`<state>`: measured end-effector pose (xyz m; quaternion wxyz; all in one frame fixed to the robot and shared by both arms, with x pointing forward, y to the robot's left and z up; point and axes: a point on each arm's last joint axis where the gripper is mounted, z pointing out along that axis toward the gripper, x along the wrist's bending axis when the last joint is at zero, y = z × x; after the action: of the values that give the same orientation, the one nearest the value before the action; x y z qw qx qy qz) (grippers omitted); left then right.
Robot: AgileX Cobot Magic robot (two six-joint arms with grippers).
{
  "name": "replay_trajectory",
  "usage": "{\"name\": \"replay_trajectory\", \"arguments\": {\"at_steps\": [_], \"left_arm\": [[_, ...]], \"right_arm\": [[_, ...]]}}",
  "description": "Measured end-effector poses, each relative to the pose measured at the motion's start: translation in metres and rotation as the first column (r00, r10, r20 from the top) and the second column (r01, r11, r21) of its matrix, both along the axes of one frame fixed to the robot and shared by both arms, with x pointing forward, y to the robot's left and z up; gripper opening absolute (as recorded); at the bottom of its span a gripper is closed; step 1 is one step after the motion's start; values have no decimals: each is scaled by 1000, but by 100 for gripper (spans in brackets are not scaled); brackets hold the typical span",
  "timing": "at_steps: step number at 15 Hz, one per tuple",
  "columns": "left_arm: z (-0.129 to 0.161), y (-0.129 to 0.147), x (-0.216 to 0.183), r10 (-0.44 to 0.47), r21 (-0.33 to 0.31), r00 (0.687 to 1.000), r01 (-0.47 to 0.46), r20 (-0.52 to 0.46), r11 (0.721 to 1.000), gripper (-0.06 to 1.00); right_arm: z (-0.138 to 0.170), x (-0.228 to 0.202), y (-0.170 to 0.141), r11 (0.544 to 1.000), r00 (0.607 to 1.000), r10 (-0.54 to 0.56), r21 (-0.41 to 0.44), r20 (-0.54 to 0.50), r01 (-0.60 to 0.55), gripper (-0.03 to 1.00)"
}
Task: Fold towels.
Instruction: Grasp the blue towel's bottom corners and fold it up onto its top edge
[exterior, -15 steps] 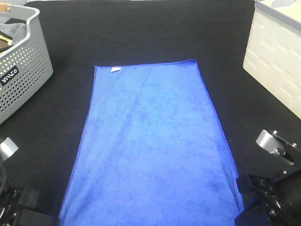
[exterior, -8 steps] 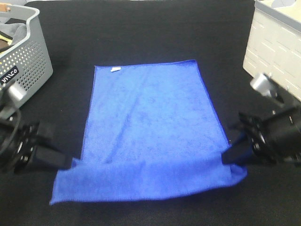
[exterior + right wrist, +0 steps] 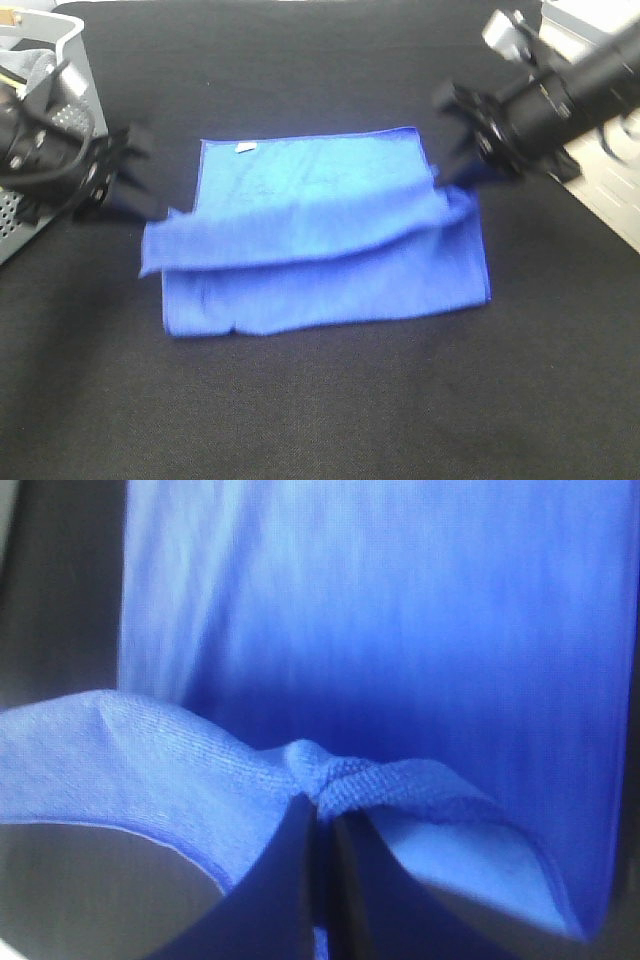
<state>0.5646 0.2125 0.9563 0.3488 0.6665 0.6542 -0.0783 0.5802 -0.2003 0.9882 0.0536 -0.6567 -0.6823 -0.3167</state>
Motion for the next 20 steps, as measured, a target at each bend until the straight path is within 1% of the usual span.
{"name": "replay_trajectory", "arguments": {"at_steps": [1, 2, 3, 6, 7, 9, 11, 13, 14, 15, 16, 17, 18, 19, 20], "left_arm": [[-2, 0, 12, 5, 1, 1000, -5, 9, 1000, 0], [-1, -1, 33, 13, 3, 999, -14, 42, 1000, 0], [0, -3, 57, 24, 8, 996, -25, 86, 1000, 0], [3, -4, 101, 53, 29, 981, -60, 187, 998, 0], [1, -4, 113, 68, 33, 975, -77, 212, 997, 0], [-11, -2, 142, 113, 53, 957, -132, 268, 990, 0], [-28, -1, 164, 139, 66, 945, -165, 295, 984, 0], [-35, -3, 181, 137, 63, 936, -166, 323, 984, 0], [-38, -4, 187, 133, 58, 934, -160, 330, 985, 1], [-39, -5, 192, 129, 52, 934, -154, 334, 987, 5], [-41, -5, 193, 127, 51, 934, -153, 335, 987, 14], [-43, -6, 194, 127, 52, 935, -152, 331, 987, 28], [-43, -6, 194, 127, 52, 935, -152, 331, 987, 28], [-45, -6, 194, 122, 53, 937, -147, 328, 988, 43], [-46, -6, 194, 120, 54, 938, -145, 325, 988, 56]], "right_arm": [[2, 21, 4, 1000, 1000, 2, 6, 25, -2, 0], [2, 39, 7, 1000, 999, 5, 9, 41, -5, 0], [2, 68, 11, 1000, 998, 0, 18, 63, -1, 0], [-15, 115, 7, 1000, 997, -13, 13, 78, 12, 0], [-19, 131, 5, 1000, 995, -12, -1, 103, 12, 0], [-35, 158, 5, 1000, 990, -7, -22, 141, 10, 0], [-49, 178, 6, 999, 985, 0, -42, 175, 8, 0], [-65, 191, 6, 999, 981, -4, -49, 192, 14, 0], [-71, 194, 6, 998, 980, -9, -55, 196, 20, 0], [-76, 195, 6, 998, 980, -12, -60, 198, 25, 3], [-76, 195, 6, 998, 980, -14, -61, 198, 27, 12], [-76, 195, 5, 998, 980, -17, -61, 200, 30, 26], [-76, 195, 5, 998, 980, -17, -61, 200, 30, 26], [-75, 196, 5, 998, 978, -20, -60, 206, 33, 47], [-75, 196, 5, 998, 978, -21, -59, 207, 34, 64]]}}
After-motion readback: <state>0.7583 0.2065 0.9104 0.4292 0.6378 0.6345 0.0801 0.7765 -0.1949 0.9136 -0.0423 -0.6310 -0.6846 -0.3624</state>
